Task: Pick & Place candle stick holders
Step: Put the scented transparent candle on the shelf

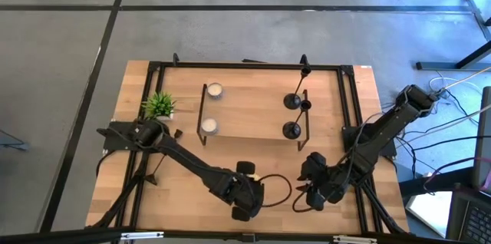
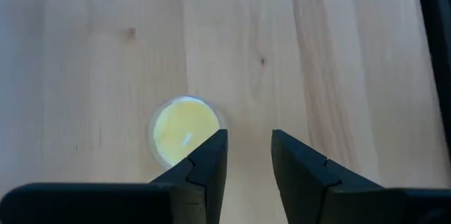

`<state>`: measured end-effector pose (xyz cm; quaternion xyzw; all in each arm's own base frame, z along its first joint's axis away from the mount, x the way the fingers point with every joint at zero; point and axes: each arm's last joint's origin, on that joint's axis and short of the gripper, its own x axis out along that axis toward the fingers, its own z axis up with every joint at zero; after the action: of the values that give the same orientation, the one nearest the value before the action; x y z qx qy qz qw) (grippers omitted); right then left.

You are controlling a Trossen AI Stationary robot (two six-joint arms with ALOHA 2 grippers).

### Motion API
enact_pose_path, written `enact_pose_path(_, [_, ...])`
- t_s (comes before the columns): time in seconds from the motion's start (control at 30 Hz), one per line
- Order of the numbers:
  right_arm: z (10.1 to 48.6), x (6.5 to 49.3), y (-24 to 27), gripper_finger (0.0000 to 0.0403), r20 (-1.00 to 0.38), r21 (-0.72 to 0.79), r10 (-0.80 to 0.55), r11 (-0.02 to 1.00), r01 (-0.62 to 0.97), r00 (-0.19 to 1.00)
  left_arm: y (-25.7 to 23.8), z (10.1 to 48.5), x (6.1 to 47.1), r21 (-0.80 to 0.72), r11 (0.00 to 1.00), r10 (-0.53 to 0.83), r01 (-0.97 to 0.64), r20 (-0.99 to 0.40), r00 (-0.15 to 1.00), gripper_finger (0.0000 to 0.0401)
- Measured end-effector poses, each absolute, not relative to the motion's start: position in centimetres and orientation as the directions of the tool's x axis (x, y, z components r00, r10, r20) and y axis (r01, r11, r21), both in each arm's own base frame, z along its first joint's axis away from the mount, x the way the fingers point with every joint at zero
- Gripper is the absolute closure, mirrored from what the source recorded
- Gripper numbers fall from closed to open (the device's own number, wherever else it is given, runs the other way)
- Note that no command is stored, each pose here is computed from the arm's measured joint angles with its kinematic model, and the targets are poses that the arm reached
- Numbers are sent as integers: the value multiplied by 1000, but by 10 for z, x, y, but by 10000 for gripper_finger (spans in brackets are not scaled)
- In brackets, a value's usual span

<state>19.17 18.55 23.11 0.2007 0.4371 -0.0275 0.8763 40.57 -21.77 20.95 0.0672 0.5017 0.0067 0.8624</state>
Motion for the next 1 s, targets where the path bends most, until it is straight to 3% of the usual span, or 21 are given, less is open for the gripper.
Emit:
enact_pose_path(0.2, [233,192,188,236,-762,365,147,901,232,631,-205,202,413,110,985,39,133,-894,446,294])
enact_pose_path(0.67, [233,193,189,236,-757,383,152,891,243,636,-183,197,423,20,989,-38,144,-921,388,294])
enact_pose_path(1.0, [233,193,189,235,-756,384,153,891,242,636,-187,190,421,40,988,-16,146,-932,362,294])
